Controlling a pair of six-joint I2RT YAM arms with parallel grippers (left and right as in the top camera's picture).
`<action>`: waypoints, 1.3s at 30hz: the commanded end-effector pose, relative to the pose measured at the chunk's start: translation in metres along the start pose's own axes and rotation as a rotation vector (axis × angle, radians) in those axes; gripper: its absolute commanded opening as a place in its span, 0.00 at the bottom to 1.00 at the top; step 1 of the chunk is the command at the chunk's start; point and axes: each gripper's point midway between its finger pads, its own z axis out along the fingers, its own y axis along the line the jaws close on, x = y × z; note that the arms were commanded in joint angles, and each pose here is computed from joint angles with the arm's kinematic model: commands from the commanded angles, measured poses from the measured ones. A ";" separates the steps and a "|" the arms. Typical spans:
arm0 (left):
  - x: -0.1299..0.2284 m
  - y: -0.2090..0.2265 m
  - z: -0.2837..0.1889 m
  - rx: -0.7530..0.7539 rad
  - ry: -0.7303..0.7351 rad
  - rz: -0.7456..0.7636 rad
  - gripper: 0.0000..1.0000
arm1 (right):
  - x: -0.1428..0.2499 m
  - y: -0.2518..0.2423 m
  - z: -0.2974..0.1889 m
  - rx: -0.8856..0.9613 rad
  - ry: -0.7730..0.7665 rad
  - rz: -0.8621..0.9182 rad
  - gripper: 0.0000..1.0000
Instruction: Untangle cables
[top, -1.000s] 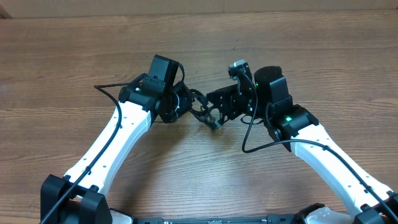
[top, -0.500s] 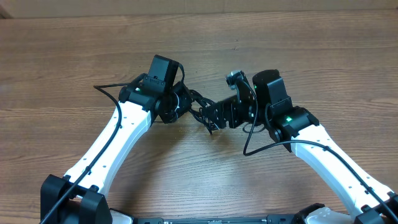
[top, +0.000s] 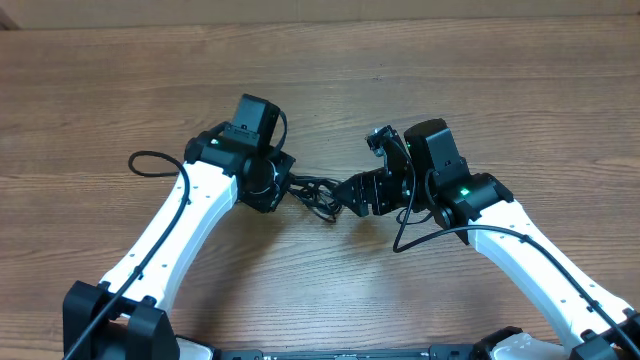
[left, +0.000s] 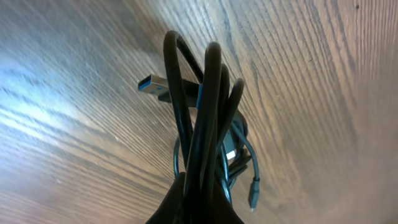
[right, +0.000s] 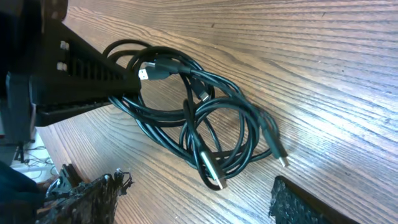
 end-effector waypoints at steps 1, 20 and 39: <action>0.006 -0.012 -0.012 0.051 0.050 -0.127 0.04 | -0.011 0.004 -0.008 0.008 -0.039 -0.021 0.77; 0.004 -0.031 -0.040 0.148 0.414 -0.463 0.04 | -0.015 0.005 -0.008 0.003 -0.055 -0.031 0.73; 0.028 -0.041 -0.067 0.200 0.672 -0.425 0.04 | -0.032 0.007 -0.002 -0.014 -0.114 -0.068 0.43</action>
